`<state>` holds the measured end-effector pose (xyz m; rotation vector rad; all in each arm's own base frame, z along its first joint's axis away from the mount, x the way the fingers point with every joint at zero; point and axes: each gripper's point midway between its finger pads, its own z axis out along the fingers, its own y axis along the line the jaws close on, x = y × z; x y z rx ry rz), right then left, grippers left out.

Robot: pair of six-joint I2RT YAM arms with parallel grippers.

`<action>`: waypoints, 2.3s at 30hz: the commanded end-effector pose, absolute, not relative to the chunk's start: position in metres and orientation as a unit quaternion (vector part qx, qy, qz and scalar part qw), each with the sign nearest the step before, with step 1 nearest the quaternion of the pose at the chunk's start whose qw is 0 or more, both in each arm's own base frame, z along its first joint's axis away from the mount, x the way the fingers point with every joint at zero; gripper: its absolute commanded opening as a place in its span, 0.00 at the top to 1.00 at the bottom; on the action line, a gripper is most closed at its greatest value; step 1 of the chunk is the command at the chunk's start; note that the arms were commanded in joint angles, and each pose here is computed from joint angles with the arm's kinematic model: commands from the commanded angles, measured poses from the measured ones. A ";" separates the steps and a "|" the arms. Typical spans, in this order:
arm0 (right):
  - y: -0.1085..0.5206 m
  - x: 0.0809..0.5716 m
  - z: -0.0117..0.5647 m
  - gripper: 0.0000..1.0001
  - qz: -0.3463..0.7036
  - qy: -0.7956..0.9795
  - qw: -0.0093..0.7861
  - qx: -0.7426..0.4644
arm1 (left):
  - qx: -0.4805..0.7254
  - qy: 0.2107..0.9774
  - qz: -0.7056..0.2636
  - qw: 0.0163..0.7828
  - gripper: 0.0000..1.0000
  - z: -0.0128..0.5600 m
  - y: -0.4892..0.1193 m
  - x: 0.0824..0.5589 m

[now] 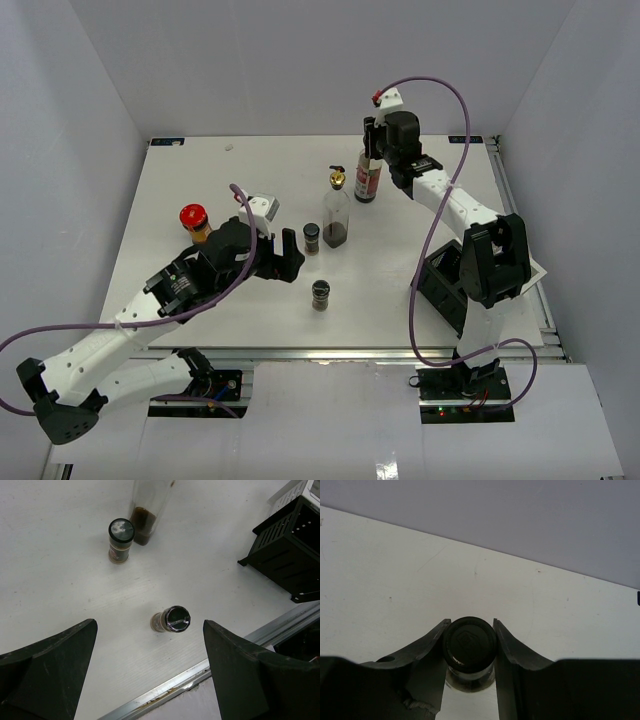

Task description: Organize the condiment bottles

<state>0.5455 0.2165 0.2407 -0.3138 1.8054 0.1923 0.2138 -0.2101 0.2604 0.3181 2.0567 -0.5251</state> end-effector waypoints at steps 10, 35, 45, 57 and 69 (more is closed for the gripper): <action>0.169 0.497 0.371 0.92 0.057 0.699 0.705 -0.108 | 0.103 0.816 -0.271 0.500 0.02 0.299 -0.207 0.203; -0.009 0.342 0.482 0.92 -0.129 0.693 0.709 0.035 | 0.111 0.820 -0.284 0.484 0.02 0.293 -0.217 0.202; -0.038 0.339 0.451 0.92 -0.129 0.707 0.693 0.059 | 0.110 0.822 -0.292 0.477 0.02 0.292 -0.219 0.199; -0.083 0.299 0.430 0.92 -0.193 0.705 0.666 0.148 | 0.114 0.828 -0.286 0.468 0.02 0.282 -0.223 0.201; -0.100 0.265 0.415 0.92 -0.217 0.710 0.641 0.193 | 0.126 0.828 -0.296 0.460 0.02 0.283 -0.231 0.200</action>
